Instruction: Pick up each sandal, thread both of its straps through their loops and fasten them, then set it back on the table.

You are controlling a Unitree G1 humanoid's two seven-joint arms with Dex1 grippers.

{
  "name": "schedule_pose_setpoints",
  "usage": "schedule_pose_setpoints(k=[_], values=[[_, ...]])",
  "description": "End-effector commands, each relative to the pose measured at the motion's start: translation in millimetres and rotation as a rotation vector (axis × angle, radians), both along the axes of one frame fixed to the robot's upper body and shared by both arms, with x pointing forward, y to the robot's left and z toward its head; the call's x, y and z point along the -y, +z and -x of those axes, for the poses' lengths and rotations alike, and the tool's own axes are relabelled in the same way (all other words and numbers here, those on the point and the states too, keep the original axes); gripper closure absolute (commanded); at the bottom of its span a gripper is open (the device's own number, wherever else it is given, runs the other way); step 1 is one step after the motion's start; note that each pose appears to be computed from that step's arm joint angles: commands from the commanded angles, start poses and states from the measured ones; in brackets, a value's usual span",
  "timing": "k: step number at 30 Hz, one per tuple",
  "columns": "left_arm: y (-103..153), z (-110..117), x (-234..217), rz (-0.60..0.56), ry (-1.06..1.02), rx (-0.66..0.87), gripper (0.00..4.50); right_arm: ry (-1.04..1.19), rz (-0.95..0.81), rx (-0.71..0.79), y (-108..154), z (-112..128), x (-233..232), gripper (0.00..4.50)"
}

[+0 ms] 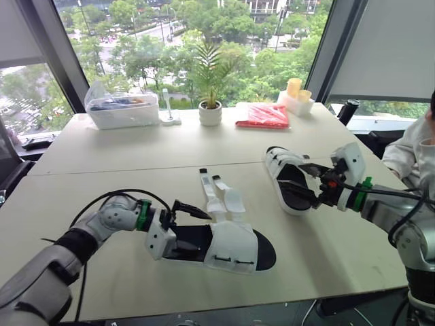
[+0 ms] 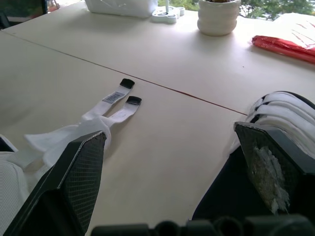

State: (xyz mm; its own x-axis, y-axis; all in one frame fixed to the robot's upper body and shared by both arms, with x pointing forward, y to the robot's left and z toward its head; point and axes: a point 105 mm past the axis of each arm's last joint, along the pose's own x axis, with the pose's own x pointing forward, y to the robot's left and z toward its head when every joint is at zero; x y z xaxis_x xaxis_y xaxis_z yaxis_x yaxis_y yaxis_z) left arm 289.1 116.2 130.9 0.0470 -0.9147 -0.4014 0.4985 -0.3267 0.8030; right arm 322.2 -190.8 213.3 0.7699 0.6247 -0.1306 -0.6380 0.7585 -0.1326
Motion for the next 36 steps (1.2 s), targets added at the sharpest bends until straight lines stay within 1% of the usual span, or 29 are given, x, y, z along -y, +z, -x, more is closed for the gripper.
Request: schedule_pose_setpoints(k=[1,4,5,7,8,9,12,14,15,18,23,28,32,35,36], values=[[26.1,-5.2,-11.0,0.101,0.116,-0.144,0.06,0.022,-0.001,0.046,9.2,-0.8,-4.0,0.0],[34.9,-10.9,-18.6,0.196,0.259,-0.41,0.06,0.03,-0.001,0.044,7.6,-3.3,-6.3,0.0],[35.2,-9.4,-21.1,0.212,0.294,-0.537,0.06,0.035,-0.001,0.042,7.0,-3.7,-7.6,0.0],[29.0,-2.4,-23.8,0.213,0.345,-0.769,0.6,0.05,0.002,0.037,5.0,-4.0,-11.1,0.0],[25.9,1.8,-23.8,0.206,0.358,-0.846,0.91,0.056,0.004,0.035,4.1,-3.8,-12.3,0.0],[22.9,6.6,-22.3,0.203,0.363,-0.927,1.4,0.062,0.002,0.033,3.8,-4.1,-13.7,0.0],[15.9,16.0,-16.0,0.186,0.366,-1.058,2.93,0.074,-0.001,0.029,3.4,-5.0,-16.8,0.0],[12.1,17.9,-11.0,0.18,0.373,-1.102,3.97,0.079,-0.001,0.026,3.2,-5.8,-18.2,0.0],[10.7,15.4,-8.0,0.192,0.384,-1.107,4.46,0.082,-0.001,0.025,3.1,-6.3,-19.2,0.0],[0.5,7.0,2.4,0.215,0.433,-1.104,4.46,0.096,0.0,0.022,3.1,-5.7,-22.6,0.0],[-13.9,-1.2,14.2,0.214,0.471,-1.076,4.46,0.108,0.005,0.008,0.5,-5.6,-24.6,0.0],[-23.5,-1.0,22.1,0.192,0.469,-1.045,4.46,0.113,-0.001,-0.024,-4.5,-5.0,-25.2,0.0],[-8.9,1.1,12.5,0.21,0.464,-1.03,4.46,0.127,0.089,-0.091,-24.4,8.6,-13.3,0.0],[10.1,0.4,3.5,0.261,0.471,-1.026,4.46,0.145,0.133,-0.123,-38.9,21.1,-5.2,0.0],[17.1,0.1,1.0,0.284,0.472,-1.029,4.49,0.153,0.134,-0.131,-41.8,24.9,-4.6,0.25]])
